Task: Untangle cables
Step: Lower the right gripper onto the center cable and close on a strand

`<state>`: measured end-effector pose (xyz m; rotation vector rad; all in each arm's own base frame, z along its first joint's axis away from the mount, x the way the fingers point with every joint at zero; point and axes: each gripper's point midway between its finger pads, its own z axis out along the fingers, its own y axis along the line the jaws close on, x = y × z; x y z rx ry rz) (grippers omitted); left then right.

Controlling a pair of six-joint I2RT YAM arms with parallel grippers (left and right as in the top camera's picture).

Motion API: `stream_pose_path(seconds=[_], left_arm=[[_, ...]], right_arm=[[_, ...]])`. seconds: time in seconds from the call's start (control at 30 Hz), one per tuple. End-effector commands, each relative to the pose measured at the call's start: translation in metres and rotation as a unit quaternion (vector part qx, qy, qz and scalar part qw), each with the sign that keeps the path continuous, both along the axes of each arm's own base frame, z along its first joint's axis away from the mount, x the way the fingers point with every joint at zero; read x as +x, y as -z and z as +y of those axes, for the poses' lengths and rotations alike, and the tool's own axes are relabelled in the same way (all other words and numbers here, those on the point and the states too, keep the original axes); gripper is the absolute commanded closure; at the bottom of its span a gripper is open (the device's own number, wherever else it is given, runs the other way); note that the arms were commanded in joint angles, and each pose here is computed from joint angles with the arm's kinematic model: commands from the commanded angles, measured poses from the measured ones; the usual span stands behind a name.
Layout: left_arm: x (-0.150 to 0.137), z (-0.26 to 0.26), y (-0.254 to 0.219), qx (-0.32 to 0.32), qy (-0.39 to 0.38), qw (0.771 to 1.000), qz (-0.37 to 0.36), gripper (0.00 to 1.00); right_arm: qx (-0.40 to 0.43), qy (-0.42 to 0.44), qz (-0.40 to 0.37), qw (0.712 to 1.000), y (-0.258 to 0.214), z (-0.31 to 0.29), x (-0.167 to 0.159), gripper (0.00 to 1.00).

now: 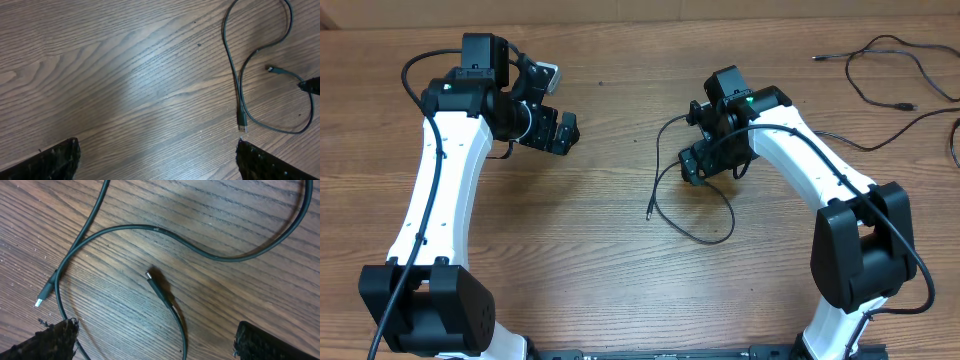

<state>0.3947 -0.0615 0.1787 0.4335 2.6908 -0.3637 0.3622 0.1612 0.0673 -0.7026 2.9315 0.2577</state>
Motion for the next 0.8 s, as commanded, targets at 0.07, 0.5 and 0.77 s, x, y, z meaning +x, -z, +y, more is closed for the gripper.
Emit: stream_pose_path(seconds=[0.07, 0.5, 0.77], left_arm=[[-0.001, 0.000, -0.010, -0.001, -0.002, 1.000, -0.013, 0.00], [-0.001, 0.000, -0.010, -0.001, -0.002, 1.000, -0.013, 0.00], [-0.001, 0.000, -0.010, -0.001, -0.002, 1.000, -0.013, 0.00]], right_arm=[[0.003, -0.025, 0.023, 0.999, 0.013, 0.013, -0.020, 0.00], [-0.015, -0.098, 0.056, 0.993, 0.034, 0.051, -0.071, 0.00], [-0.017, -0.114, 0.059, 0.992, 0.045, 0.057, -0.083, 0.00]])
